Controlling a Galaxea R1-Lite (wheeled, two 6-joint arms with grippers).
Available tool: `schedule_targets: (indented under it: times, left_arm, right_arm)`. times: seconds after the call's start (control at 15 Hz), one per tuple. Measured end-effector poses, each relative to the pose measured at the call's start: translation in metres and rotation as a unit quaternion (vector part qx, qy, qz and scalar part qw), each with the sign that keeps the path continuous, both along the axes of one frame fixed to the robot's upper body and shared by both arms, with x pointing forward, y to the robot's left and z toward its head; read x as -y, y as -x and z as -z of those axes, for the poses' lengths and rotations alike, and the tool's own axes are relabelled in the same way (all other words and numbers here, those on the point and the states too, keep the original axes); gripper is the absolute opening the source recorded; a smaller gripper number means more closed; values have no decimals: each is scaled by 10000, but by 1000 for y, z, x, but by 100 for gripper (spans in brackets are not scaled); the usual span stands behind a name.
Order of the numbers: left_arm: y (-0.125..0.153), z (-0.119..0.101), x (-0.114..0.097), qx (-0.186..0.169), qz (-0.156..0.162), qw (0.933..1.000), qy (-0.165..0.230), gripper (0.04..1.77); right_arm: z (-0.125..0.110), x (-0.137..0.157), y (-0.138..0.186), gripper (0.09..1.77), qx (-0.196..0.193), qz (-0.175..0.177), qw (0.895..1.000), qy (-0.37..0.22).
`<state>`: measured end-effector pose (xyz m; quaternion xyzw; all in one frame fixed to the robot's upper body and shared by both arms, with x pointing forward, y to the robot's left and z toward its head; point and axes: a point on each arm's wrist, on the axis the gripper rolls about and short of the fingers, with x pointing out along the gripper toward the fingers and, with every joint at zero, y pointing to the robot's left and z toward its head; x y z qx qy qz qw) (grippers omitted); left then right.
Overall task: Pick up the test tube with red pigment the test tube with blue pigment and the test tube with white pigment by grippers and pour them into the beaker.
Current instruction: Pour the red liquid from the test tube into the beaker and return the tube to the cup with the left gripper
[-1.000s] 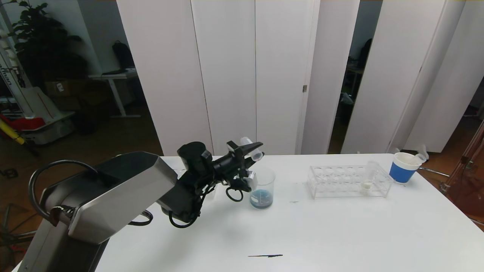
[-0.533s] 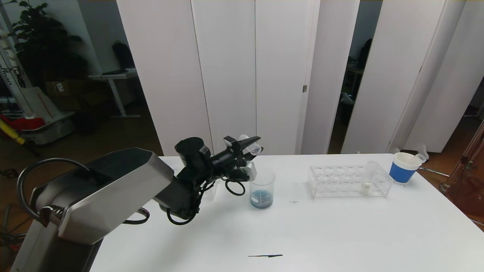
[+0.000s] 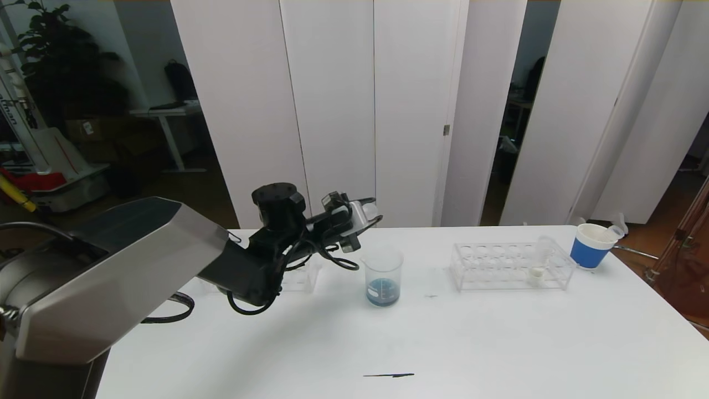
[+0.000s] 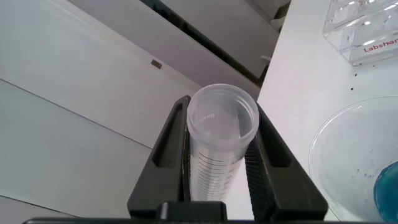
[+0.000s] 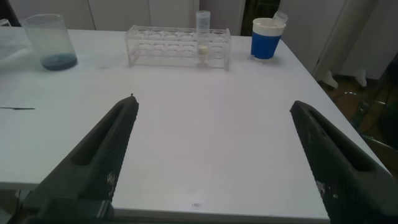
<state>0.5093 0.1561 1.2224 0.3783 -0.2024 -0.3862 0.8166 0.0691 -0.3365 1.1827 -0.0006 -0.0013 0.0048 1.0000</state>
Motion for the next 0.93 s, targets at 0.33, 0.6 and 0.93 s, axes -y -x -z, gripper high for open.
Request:
schedule_targets:
  times: [0.33,0.6,0.93]
  left_arm:
    - [0,-33,-5,-1627,-1035,9730,1271,58]
    - [2,-50,-11,-2270,-1946,9331,1999,58]
    - [6,-66,-20,-2533,-3099,8712,2842,58]
  right_arm:
    - [0,0,0,175,1,-2,10000,0]
    - [0,0,0,175,0,-2,10000,0]
    - [0,0,0,175,0,0,10000,0]
